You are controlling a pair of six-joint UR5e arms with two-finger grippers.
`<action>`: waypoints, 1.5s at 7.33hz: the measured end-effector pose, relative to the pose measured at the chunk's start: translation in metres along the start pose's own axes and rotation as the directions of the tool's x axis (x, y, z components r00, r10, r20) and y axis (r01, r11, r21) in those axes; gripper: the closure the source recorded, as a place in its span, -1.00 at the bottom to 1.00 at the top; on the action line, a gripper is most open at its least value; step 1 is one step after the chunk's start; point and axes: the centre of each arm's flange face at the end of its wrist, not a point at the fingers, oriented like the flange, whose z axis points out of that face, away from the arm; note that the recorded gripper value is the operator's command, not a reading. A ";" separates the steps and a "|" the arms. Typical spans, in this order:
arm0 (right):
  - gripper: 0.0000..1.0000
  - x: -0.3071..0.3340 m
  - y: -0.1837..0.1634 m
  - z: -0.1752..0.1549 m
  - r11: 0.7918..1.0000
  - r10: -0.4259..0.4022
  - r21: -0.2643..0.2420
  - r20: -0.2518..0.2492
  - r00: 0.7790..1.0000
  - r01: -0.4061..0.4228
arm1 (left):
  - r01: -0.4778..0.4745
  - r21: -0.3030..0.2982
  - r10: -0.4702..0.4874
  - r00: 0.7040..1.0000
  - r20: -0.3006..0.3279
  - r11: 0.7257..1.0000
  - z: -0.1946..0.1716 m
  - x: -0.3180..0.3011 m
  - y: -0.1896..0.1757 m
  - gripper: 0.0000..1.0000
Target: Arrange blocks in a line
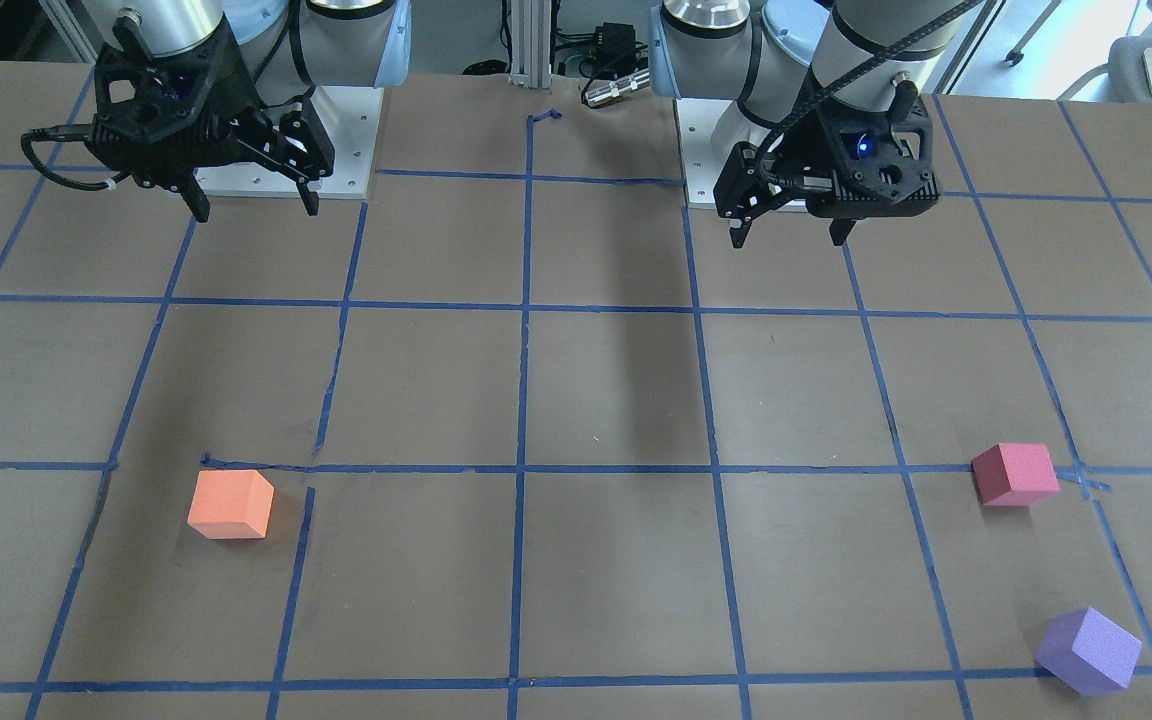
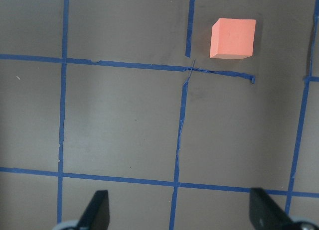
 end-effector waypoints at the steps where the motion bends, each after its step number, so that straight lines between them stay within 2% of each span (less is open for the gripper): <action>1: -1.00 0.000 0.000 0.000 1.000 0.000 0.003 0.000 1.000 0.000 | 0.006 0.026 -0.006 1.000 0.007 1.000 0.004 -0.002 -0.006 -1.00; 5: -1.00 -0.001 0.000 -0.001 1.000 -0.003 0.006 0.000 1.000 0.003 | -0.017 0.072 0.017 1.000 0.003 0.997 0.000 0.005 0.001 -1.00; 11: -1.00 -0.001 0.000 0.001 1.000 -0.004 0.001 0.000 1.000 0.004 | -0.017 0.093 0.016 1.000 0.004 0.996 -0.001 0.006 -0.004 -1.00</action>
